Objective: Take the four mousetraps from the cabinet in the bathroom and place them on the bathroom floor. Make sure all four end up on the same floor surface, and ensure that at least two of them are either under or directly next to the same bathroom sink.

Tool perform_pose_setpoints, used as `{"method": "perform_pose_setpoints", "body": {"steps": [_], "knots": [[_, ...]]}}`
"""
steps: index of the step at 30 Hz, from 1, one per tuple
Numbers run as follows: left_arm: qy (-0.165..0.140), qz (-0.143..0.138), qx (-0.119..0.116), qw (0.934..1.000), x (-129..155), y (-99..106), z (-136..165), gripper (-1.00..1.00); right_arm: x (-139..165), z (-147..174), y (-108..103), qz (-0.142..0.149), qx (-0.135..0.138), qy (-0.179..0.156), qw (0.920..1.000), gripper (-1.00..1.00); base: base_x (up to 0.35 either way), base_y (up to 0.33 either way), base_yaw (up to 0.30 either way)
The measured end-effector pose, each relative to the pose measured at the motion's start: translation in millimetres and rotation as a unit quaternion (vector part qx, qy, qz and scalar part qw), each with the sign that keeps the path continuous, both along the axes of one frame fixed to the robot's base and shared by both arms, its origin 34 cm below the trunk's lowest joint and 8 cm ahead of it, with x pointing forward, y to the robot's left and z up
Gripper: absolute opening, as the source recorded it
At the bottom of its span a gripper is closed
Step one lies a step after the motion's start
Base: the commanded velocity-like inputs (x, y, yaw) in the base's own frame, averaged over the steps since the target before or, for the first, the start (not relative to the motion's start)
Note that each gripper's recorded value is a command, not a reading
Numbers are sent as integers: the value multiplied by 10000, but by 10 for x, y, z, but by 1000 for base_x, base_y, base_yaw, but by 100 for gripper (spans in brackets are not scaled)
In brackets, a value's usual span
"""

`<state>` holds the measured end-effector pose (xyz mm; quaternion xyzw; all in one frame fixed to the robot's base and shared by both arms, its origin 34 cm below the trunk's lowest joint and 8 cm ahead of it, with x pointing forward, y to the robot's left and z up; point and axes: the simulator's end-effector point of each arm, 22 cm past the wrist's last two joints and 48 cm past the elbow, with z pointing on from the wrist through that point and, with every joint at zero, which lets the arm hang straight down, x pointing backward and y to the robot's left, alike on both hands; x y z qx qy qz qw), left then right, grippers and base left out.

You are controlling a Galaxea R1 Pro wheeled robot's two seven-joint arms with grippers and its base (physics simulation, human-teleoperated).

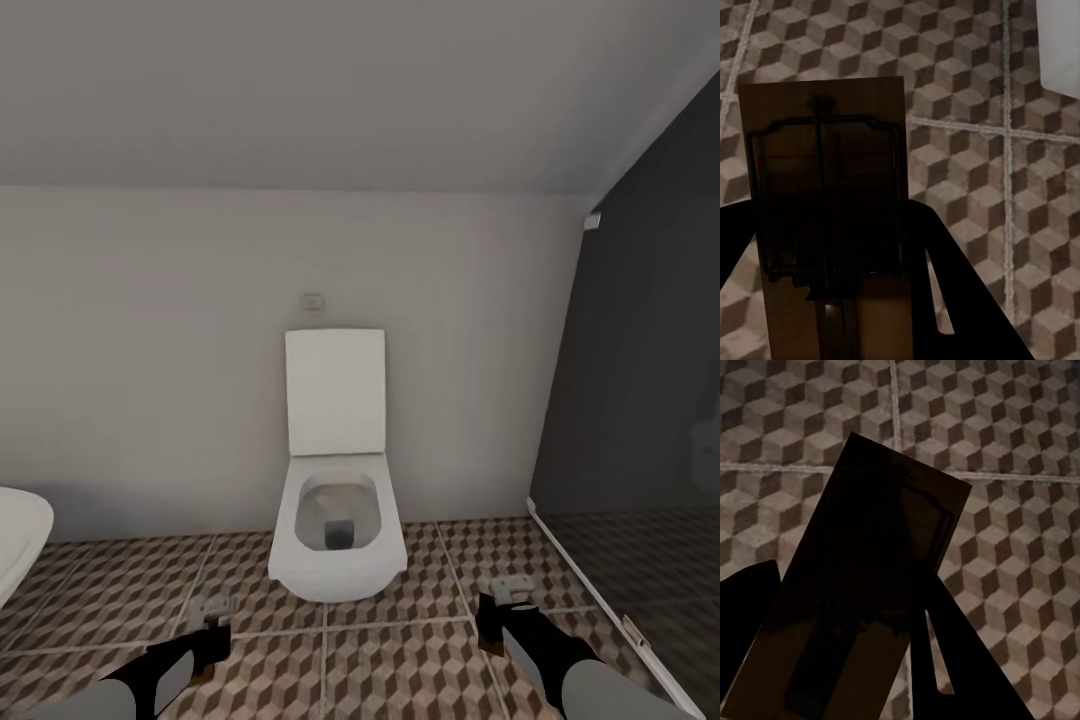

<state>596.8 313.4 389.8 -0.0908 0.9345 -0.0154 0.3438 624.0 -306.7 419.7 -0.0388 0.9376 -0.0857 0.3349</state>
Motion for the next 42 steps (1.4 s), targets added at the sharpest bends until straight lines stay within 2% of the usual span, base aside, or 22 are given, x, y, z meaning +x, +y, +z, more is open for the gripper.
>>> {"method": "perform_pose_setpoints", "body": {"steps": [30, 42], "knots": [[-6, 3, 5, 10000, -173, 9, -668, -100, -173, -668, -3, -6, -5, -7, 10000, -100, 0, 0, 0], [237, 3, 5, 9997, -269, 9, -923, -100, -255, -938, 0, -1, 0, 238, 9997, -100, 0, 0, 0]]}}
